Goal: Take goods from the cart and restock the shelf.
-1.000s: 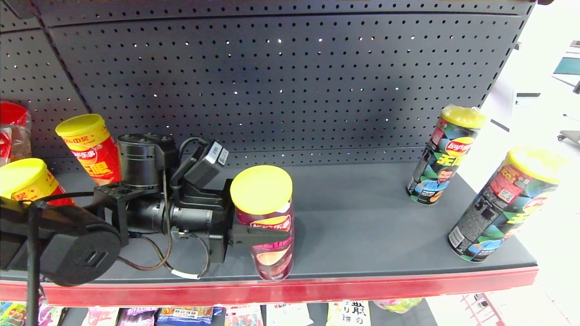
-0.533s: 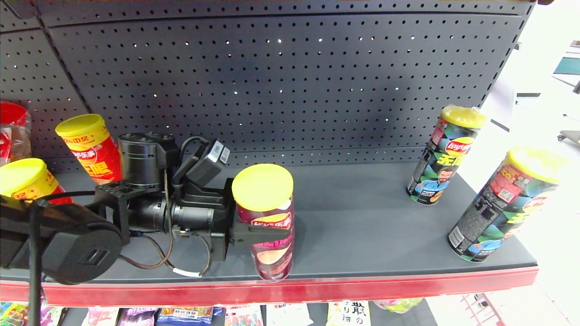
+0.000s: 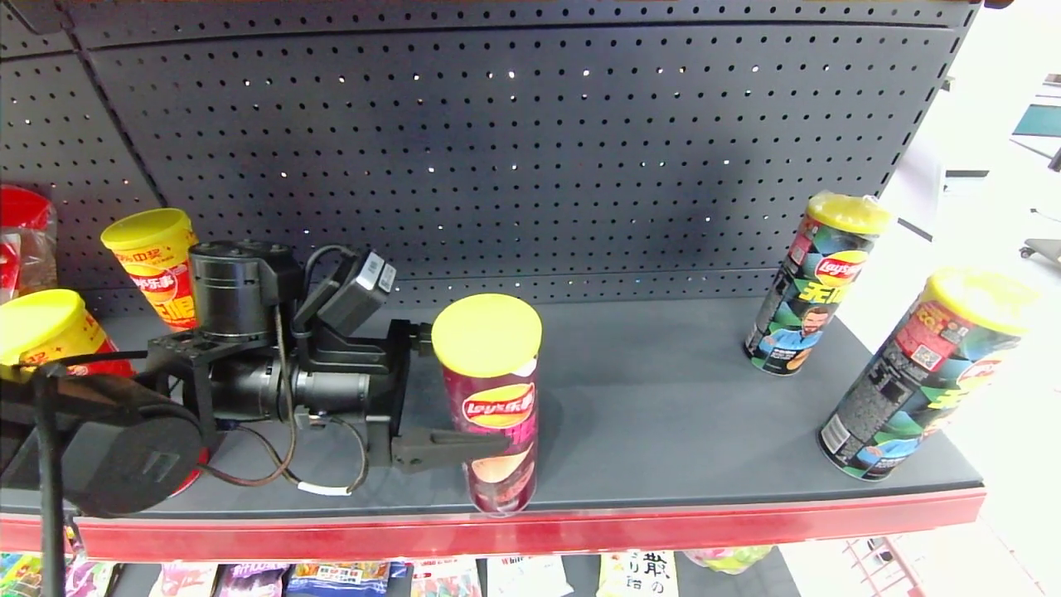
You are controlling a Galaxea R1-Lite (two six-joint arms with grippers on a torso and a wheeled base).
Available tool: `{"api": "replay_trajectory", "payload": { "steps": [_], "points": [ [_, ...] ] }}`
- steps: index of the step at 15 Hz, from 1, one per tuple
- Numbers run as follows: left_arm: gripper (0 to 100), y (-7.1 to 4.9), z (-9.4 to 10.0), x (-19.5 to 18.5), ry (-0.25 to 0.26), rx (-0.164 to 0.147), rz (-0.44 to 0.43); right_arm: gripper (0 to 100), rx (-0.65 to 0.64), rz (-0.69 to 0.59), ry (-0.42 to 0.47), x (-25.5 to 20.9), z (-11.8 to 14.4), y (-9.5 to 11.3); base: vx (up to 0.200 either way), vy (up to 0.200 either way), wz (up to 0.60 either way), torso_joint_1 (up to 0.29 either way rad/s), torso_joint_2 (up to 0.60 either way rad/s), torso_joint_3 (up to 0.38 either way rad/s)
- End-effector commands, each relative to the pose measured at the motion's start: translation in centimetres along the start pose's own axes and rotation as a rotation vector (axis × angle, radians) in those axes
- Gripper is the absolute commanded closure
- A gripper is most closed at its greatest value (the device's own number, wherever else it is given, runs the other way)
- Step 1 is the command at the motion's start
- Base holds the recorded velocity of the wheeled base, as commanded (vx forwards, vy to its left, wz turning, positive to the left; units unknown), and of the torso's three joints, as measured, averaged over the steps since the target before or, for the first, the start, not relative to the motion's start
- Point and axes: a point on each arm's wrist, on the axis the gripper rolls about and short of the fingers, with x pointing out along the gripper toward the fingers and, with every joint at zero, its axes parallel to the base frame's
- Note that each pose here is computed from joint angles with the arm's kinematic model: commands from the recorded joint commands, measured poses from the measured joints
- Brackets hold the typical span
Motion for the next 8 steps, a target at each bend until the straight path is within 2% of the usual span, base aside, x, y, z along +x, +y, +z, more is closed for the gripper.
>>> {"api": "replay_trajectory", "payload": {
  "steps": [1,3,4,6,8],
  "points": [
    [0,-0.4,0.3,-1.9,-0.006,0.005,0.054,100,0.0,0.001,0.0,0.0,0.0,0.0,0.0,0.0,0.0,0.0,0.0,0.0],
    [0,-1.1,0.3,-2.7,-0.006,0.003,0.067,100,0.0,0.001,0.0,0.0,0.0,0.0,0.0,0.0,0.0,0.0,0.0,0.0],
    [0,-2.3,0.2,-3.5,-0.004,-0.002,0.076,100,-0.002,0.01,-0.001,0.0,0.2,0.0,0.0,0.0,0.0,0.0,0.0,0.0],
    [0,-3.4,-0.1,-4.7,-0.001,-0.011,0.099,100,0.001,0.028,0.015,0.4,0.8,-0.2,0.0,0.0,0.0,0.0,0.0,0.0],
    [0,-5.1,-0.5,-6.0,0.004,-0.025,0.129,100,0.01,0.14,0.046,1.5,2.8,-0.5,0.0,0.0,0.0,0.0,0.0,0.0]
  ]
}}
